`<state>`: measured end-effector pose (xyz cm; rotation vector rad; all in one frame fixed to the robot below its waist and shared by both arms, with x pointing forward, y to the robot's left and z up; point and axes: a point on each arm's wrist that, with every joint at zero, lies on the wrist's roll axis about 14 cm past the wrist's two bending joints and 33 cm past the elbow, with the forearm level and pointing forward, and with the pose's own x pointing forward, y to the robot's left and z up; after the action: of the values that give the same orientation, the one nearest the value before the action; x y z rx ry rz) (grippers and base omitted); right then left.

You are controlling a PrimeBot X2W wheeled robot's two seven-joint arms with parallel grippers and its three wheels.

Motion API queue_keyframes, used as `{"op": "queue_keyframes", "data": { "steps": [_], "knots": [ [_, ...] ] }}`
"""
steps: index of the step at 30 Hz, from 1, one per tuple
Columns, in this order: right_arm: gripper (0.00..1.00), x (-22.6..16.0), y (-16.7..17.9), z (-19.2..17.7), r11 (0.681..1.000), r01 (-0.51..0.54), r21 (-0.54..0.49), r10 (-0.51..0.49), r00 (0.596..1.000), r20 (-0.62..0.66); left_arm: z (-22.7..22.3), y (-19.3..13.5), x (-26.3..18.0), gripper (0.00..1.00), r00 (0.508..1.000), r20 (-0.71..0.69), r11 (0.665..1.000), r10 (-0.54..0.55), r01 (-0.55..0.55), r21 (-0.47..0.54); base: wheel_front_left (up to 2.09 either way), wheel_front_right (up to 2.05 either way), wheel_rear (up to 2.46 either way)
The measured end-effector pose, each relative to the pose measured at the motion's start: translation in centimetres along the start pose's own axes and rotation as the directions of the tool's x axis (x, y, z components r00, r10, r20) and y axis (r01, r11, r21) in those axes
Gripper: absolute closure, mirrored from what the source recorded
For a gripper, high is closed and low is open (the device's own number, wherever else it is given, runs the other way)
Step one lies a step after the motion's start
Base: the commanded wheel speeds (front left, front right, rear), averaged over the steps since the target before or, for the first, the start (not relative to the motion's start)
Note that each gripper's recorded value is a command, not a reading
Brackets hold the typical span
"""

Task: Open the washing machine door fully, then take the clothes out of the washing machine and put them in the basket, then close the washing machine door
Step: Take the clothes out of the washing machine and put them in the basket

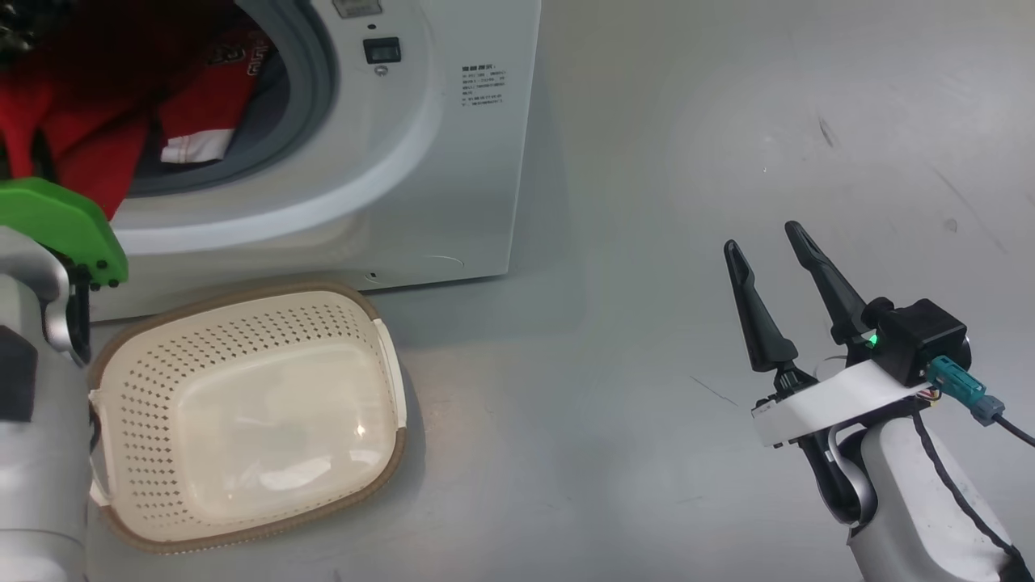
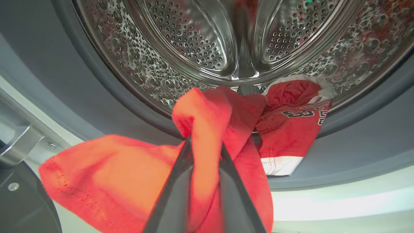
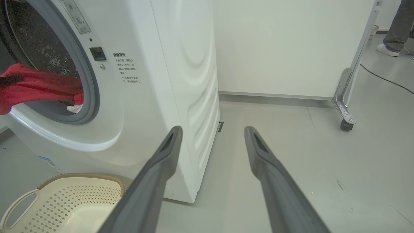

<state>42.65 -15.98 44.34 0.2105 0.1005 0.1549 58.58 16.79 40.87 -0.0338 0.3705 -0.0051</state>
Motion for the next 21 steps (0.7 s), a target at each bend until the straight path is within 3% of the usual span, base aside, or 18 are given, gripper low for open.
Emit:
{"op": "queue_keyframes", "data": {
  "steps": [9,21],
  "knots": [
    [0.00,-1.3,1.0,1.0,1.000,-0.025,-0.003,0.025,0.999,0.022,0.9,1.4,-4.3,1.00,0.993,0.111,0.995,0.026,-0.015,-0.099,0.00,0.00,0.00],
    [0.00,-2.1,3.7,1.8,0.995,-0.096,0.000,0.096,0.994,0.045,3.7,4.1,-8.7,1.00,0.964,0.259,0.989,0.060,-0.022,-0.149,0.00,0.00,0.00]
  ]
}}
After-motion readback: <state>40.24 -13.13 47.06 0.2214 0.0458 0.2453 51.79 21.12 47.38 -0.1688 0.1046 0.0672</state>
